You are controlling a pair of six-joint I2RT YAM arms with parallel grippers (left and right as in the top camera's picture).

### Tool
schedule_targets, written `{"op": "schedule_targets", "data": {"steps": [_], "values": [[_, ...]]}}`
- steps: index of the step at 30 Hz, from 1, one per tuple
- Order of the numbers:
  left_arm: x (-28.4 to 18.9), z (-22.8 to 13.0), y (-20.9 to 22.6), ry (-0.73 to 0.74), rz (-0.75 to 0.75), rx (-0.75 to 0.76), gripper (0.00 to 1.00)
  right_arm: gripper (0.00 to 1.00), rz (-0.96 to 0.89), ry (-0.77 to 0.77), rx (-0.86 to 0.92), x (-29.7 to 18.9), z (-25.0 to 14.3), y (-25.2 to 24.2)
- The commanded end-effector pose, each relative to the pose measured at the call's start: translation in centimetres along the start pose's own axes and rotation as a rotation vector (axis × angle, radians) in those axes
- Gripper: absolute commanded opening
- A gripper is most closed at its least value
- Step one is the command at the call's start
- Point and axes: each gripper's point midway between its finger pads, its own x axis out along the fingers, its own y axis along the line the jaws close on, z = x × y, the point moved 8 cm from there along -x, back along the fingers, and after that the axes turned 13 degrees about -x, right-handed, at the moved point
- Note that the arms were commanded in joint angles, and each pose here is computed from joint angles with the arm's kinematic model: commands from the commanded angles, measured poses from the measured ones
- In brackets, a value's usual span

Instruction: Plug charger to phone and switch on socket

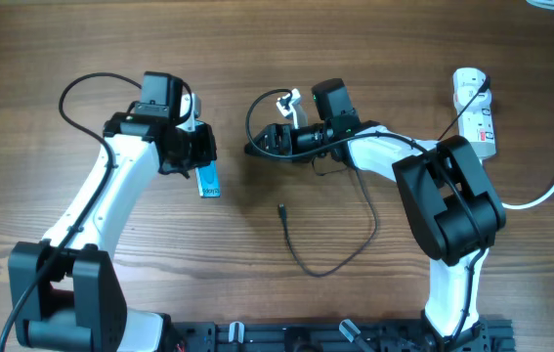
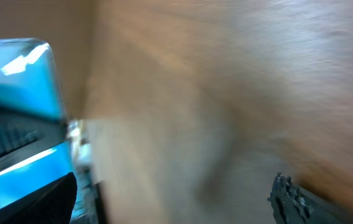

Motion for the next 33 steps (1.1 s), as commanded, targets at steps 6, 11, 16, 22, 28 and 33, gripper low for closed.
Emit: {"op": "schedule_targets", "data": {"steps": [6, 11, 16, 22, 28, 33], "values": [[2.9, -1.6, -0.9, -0.002, 0.167, 0.003, 0.04, 1.0, -0.246, 0.001, -0.003, -0.7, -0.5, -2.9], [5.0, -2.4, -1.0, 0.046, 0.218, 0.032, 0.04, 1.0, -0.302, 0.015, 0.017, -1.7, -0.8, -3.9], [6.2, -2.7, -0.6, 0.053, 0.27, 0.013, 0.04, 1.0, -0.43, 0.026, 0.027, -3.0, -1.2, -5.5], [7.4, -3.0, -0.1, 0.085, 0.298, -0.007, 0.04, 1.0, -0.563, 0.039, 0.039, -3.9, -1.6, -6.8], [7.5, -3.0, -0.1, 0.087, 0.301, -0.008, 0.1, 1.0, -0.581, 0.039, 0.039, -4.0, -1.6, -7.0], [7.5, -3.0, -0.1, 0.087, 0.3, -0.008, 0.11, 1.0, -0.581, 0.039, 0.039, -4.0, -1.6, -7.0]]}}
